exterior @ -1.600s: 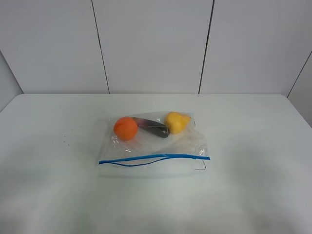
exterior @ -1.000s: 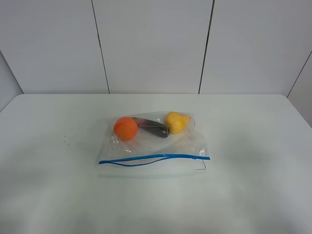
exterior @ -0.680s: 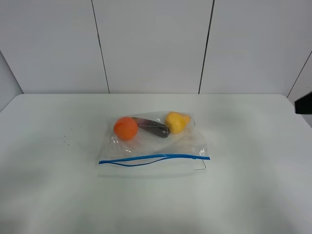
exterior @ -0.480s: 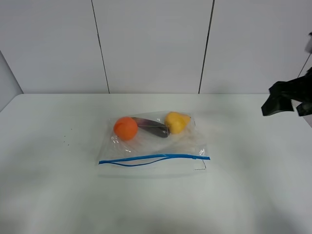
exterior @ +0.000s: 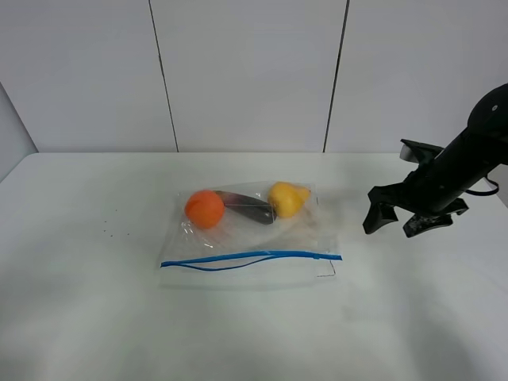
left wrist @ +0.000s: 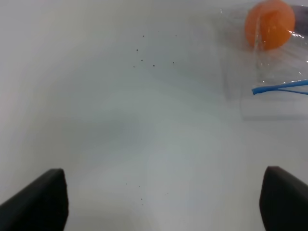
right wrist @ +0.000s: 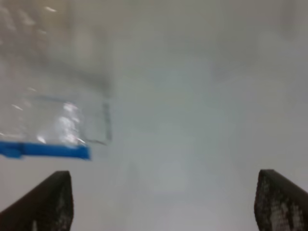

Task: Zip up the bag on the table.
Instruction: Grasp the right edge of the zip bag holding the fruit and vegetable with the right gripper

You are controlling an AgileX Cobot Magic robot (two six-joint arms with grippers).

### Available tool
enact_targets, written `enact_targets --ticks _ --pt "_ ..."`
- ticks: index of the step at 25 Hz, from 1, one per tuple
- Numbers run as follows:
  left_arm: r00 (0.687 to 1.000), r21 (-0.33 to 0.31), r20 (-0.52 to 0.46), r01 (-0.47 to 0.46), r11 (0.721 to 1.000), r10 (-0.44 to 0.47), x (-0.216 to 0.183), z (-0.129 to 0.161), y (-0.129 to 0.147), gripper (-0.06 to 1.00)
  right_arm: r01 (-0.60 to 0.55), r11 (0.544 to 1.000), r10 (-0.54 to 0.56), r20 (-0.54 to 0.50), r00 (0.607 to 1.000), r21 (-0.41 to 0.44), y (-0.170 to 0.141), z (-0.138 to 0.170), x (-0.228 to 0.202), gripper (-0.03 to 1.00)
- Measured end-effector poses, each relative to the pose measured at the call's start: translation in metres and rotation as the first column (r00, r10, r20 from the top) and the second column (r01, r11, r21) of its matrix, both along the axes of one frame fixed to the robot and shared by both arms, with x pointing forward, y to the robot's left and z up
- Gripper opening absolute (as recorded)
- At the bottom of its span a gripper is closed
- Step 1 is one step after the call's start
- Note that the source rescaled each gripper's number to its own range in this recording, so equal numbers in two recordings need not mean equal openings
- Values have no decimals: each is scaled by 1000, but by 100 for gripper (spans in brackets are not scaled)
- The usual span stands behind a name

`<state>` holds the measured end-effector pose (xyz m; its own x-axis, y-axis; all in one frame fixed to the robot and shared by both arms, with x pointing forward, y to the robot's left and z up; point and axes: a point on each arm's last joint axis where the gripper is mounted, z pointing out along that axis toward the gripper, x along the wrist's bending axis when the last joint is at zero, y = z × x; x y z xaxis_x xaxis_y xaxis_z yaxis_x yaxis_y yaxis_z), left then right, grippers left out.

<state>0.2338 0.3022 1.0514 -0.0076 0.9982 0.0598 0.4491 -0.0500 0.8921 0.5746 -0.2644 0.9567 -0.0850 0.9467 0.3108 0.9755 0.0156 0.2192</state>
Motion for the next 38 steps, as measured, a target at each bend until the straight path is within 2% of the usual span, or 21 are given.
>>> enact_targets --ticks 6,10,15,17,19,26,32,38 --pt "1000 0 0 0 1000 0 0 0 0 100 -87 982 82 37 996 168 14 -27 13 95" --pt "1000 0 0 0 1000 0 0 0 0 100 -62 960 61 13 998 272 1 -51 19 83" --pt "1000 0 0 0 1000 0 0 0 0 100 -46 873 64 -21 998 486 -15 -68 19 78" --pt "1000 0 0 0 1000 0 0 0 0 100 -46 845 73 -29 997 533 -14 -73 19 77" --pt "1000 0 0 0 1000 0 0 0 0 100 -47 830 80 -36 996 555 -11 -80 19 77" --pt "1000 -1 0 0 1000 0 0 0 0 100 -89 825 130 -33 991 558 11 -99 20 76" --pt "1000 -1 0 0 1000 0 0 0 0 100 -80 816 128 -43 991 573 12 -111 20 73" --pt "1000 -1 0 0 1000 0 0 0 0 100 -74 815 120 -41 992 575 12 -112 20 55"
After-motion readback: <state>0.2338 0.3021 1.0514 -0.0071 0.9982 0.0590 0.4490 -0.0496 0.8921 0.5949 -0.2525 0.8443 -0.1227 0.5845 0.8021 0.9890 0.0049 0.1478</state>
